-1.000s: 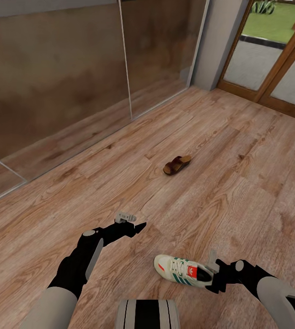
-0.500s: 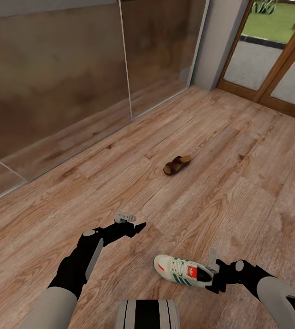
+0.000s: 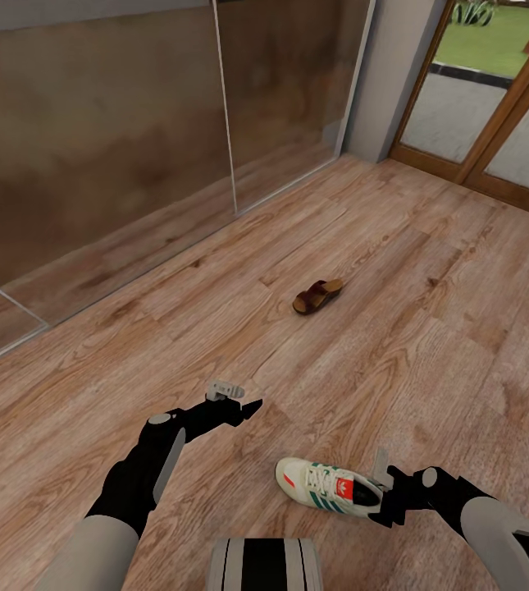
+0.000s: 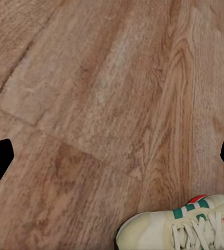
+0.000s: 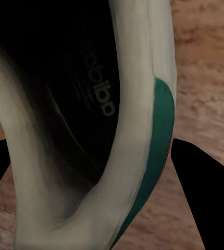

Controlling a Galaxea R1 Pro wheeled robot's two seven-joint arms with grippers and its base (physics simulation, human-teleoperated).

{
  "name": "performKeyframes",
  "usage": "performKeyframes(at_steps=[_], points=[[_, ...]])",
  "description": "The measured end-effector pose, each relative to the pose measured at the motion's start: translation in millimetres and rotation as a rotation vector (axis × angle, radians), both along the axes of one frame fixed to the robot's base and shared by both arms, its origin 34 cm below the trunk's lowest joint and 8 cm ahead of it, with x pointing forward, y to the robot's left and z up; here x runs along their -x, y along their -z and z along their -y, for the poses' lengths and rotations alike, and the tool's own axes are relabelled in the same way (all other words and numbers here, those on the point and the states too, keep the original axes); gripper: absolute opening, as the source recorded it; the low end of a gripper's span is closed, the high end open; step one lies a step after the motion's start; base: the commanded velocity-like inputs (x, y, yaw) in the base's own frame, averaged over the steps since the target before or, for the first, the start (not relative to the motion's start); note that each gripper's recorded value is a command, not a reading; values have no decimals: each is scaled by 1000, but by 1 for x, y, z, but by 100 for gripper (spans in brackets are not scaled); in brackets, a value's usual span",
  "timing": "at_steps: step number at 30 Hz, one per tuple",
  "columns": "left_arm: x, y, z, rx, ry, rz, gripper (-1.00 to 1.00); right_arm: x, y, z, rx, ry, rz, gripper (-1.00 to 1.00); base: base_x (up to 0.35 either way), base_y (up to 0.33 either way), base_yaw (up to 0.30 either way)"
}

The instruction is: Pick up the two gym shoes and the two sandals from the corridor floor and place them onto the hallstand (shoe rack) in the corridor, making sure they are on the rack and not on the floor. Arrange them so the two gym shoes are next to each other and the two sandals are next to each other.

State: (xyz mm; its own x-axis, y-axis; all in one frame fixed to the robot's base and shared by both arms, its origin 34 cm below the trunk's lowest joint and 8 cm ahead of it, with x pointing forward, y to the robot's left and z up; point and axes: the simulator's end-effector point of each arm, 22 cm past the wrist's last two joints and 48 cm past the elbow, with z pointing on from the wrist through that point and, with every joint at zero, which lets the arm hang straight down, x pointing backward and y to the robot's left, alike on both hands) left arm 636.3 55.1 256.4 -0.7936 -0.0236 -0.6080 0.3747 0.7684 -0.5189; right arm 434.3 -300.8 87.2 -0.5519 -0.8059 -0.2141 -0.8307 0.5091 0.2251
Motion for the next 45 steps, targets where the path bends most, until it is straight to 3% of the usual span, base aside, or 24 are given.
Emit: performKeyframes(at_steps=[9, 25, 26, 27, 28, 29, 31, 34, 37, 39, 40, 42, 45], points=[[0, 0, 0, 0, 0, 0, 100, 0, 0, 0, 0, 0, 0, -100, 0, 0, 0], [-15, -38, 0, 1, -1, 65, 100, -28, -26, -1, -7, 19, 69, -100, 0, 0, 0], [-15, -41, 0, 0, -1, 69, 100, -46, -32, -7, -45, 153, 104, -100, 0, 0, 0], [-16, -43, 0, 0, -1, 73, 100, -51, -35, -8, -56, 185, 114, -100, 0, 0, 0], [-17, -45, 0, 0, -1, 77, 100, -64, -40, -11, -84, 274, 138, -100, 0, 0, 0], [-18, -48, -1, -1, -1, 81, 100, -71, -43, -12, -99, 322, 152, -100, 0, 0, 0], [-19, -52, -1, -1, -1, 89, 100, -97, -55, -12, -155, 505, 202, -100, 0, 0, 0], [-21, -60, -1, -2, -1, 101, 100, -115, -66, -9, -191, 617, 239, -100, 0, 0, 0], [-24, -67, -1, -2, -2, 113, 100, -134, -78, -2, -197, 653, 285, -100, 0, 0, 0], [-25, -72, -1, 0, -3, 121, 100, -176, -104, 22, -177, 675, 403, -100, 0, 0, 0], [-26, -75, -1, 0, -3, 125, 100, -186, -111, 23, -174, 662, 430, -100, 0, 0, 0], [-27, -80, -1, 1, -3, 134, 100, -215, -133, 17, -182, 660, 504, -100, 0, 0, 0], [-29, -88, 0, 4, -3, 147, 100, -264, -178, -10, -216, 682, 618, -100, 0, 0, 0]])
